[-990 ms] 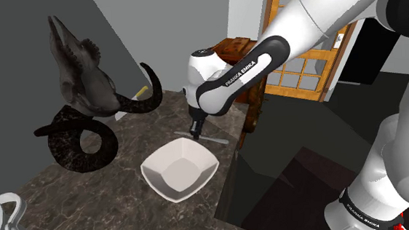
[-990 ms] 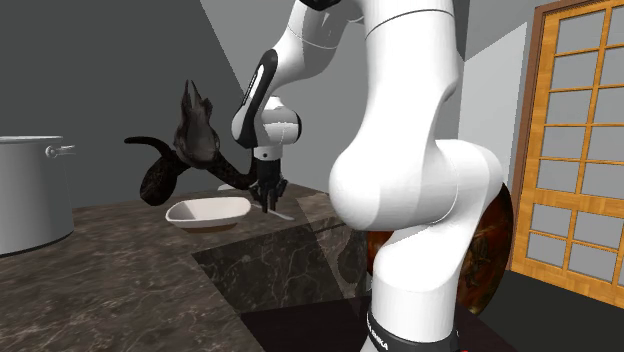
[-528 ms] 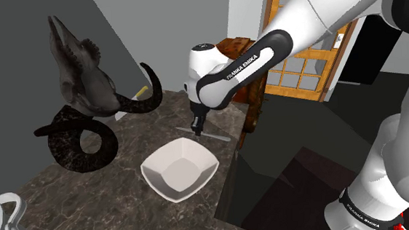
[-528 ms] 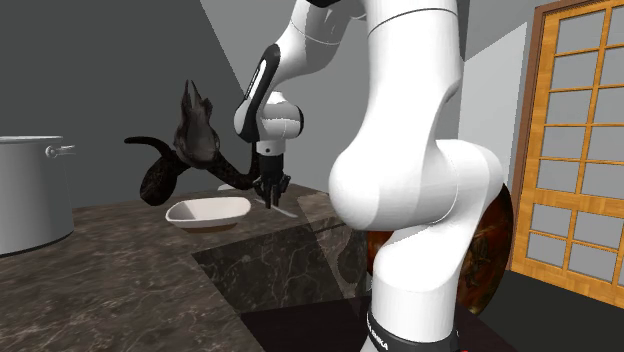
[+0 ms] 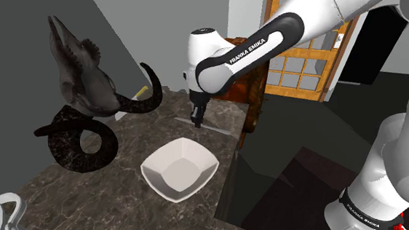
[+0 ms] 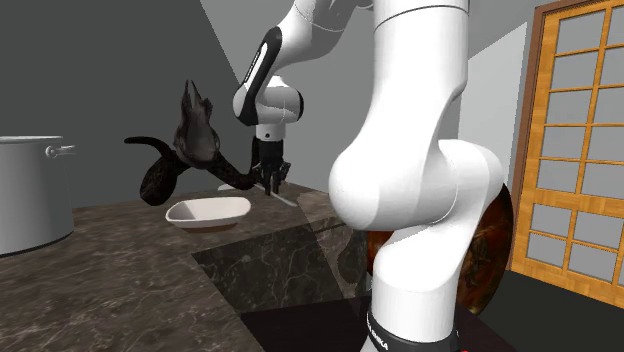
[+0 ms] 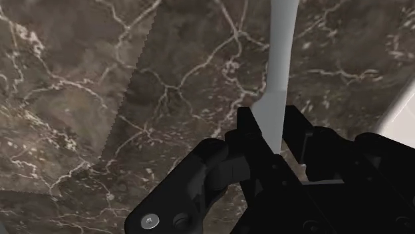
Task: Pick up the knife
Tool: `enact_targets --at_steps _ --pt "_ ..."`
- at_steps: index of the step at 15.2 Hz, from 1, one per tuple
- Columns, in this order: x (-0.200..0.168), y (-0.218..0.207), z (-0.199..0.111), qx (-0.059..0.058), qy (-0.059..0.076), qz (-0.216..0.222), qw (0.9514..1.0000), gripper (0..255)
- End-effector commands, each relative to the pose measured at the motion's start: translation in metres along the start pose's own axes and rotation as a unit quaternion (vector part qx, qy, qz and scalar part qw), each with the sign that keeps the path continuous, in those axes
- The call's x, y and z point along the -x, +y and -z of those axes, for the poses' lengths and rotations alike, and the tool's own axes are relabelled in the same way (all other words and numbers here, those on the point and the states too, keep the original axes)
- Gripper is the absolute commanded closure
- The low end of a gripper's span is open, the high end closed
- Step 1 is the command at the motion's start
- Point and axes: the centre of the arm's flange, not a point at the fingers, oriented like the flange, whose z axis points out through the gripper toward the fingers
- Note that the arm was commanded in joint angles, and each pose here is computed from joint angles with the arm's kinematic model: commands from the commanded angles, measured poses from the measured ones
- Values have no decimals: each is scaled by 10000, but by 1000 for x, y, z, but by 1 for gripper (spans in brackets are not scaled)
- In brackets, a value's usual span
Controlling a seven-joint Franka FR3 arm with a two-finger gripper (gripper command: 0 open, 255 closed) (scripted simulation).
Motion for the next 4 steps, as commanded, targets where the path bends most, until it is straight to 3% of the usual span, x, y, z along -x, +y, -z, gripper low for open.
enact_targets --at_steps 1,4 --pt "-1 1 10 -1 -3 0 10000 255" --pt "-2 1 16 -1 -3 0 10000 255"
